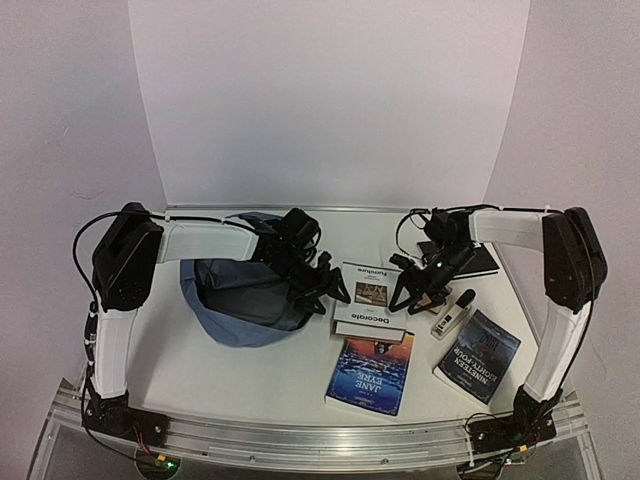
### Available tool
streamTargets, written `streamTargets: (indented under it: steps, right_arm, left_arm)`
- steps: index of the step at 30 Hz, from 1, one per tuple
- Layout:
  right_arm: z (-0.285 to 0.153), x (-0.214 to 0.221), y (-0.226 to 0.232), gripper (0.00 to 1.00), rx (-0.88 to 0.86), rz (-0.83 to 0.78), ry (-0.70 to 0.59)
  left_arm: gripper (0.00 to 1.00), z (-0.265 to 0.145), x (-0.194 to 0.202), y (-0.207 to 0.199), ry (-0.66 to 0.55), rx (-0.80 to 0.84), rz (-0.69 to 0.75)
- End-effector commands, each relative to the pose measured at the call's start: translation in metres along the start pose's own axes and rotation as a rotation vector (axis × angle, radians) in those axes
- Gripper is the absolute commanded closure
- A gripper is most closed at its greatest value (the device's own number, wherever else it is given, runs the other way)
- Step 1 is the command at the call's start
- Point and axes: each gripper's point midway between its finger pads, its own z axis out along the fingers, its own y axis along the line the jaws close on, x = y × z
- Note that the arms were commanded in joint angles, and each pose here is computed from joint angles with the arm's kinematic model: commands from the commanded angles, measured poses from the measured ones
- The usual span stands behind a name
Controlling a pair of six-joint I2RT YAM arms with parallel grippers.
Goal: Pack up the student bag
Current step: Adjust the book at the center of the board, then pick up the book from the center of the board.
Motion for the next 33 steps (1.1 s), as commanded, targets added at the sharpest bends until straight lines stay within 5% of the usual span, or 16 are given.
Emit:
streamTargets:
  steps: [1,16,33]
  right_arm:
    - [0.014,-0.01,-0.014,0.15,0.002,0.058,-0.022]
    - [0.048,-0.003,-0.023,0.33,-0.035,0.072,0.026]
    - [-0.012,-0.039,0.042,0.29,-0.128,-0.114,-0.159]
  left_arm:
    - [0.27,0.003,-0.008,-0.01,-0.027,0.058,0.02]
    - [0.15,0.031,-0.019,-0.016,-0.01,0.177,0.029]
    - [0.71,-0.05,-0.017,-0.086,-0.191,0.345,0.211]
